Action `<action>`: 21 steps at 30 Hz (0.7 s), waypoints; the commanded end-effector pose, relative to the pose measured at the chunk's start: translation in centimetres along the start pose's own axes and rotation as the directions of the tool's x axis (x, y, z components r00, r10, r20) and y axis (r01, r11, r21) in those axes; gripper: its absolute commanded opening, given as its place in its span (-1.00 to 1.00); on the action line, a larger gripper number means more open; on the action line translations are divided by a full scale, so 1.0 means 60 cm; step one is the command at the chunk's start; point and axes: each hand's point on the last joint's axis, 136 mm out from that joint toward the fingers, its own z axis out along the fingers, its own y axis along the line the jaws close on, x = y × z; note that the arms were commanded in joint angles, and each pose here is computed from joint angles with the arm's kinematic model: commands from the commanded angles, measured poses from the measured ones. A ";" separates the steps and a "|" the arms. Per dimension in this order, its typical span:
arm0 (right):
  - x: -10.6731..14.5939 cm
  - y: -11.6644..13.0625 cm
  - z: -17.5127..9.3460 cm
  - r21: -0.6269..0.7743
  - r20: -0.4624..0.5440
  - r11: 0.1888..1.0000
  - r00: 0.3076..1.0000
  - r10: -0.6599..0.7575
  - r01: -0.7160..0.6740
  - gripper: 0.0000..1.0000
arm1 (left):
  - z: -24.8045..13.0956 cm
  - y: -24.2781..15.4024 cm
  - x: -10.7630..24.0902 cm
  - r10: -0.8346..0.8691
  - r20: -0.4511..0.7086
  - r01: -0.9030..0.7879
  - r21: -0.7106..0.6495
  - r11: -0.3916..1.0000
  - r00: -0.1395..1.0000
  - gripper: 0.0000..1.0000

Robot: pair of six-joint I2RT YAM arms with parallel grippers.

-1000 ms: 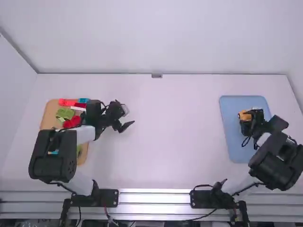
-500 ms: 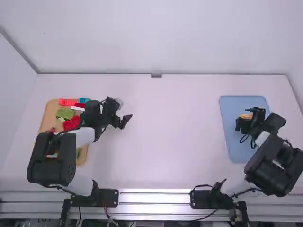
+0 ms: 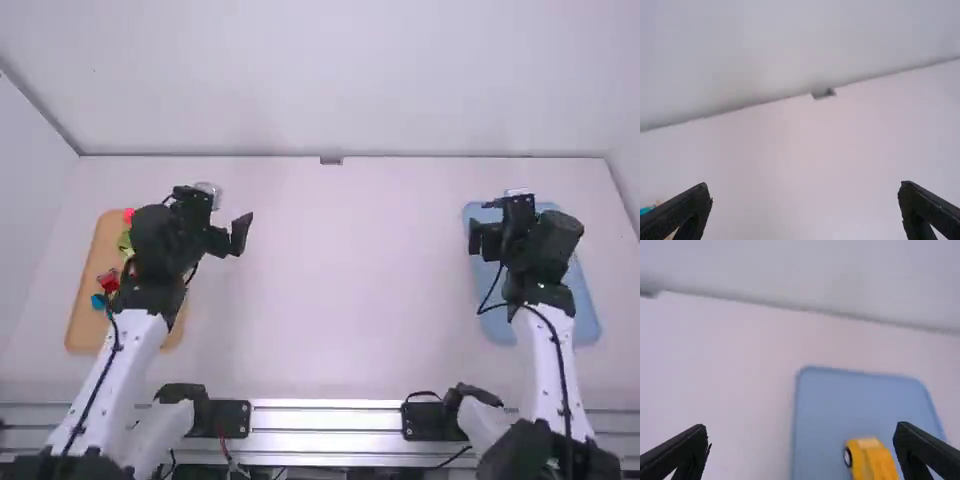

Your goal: Assemble lego blocks to make yellow taxi

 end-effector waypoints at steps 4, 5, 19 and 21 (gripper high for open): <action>-0.062 0.062 -0.039 -0.046 0.128 0.989 0.983 -0.130 0.137 0.95 | -0.065 -0.003 -0.053 0.026 0.106 -0.018 -0.070 0.997 0.994 0.98; -0.063 0.065 -0.041 -0.043 0.134 0.990 0.983 -0.127 0.134 0.94 | -0.066 -0.006 -0.054 0.022 0.113 -0.014 -0.071 0.997 0.993 0.96; -0.005 0.115 -0.070 -0.004 0.143 1.000 0.990 0.015 -0.015 0.53 | -0.103 0.021 0.020 -0.051 0.147 0.085 -0.235 0.968 0.988 0.55; 0.019 0.107 -0.075 0.036 0.135 0.997 0.989 0.066 -0.071 0.43 | -0.111 0.031 0.042 -0.051 0.147 0.091 -0.283 0.955 0.988 0.45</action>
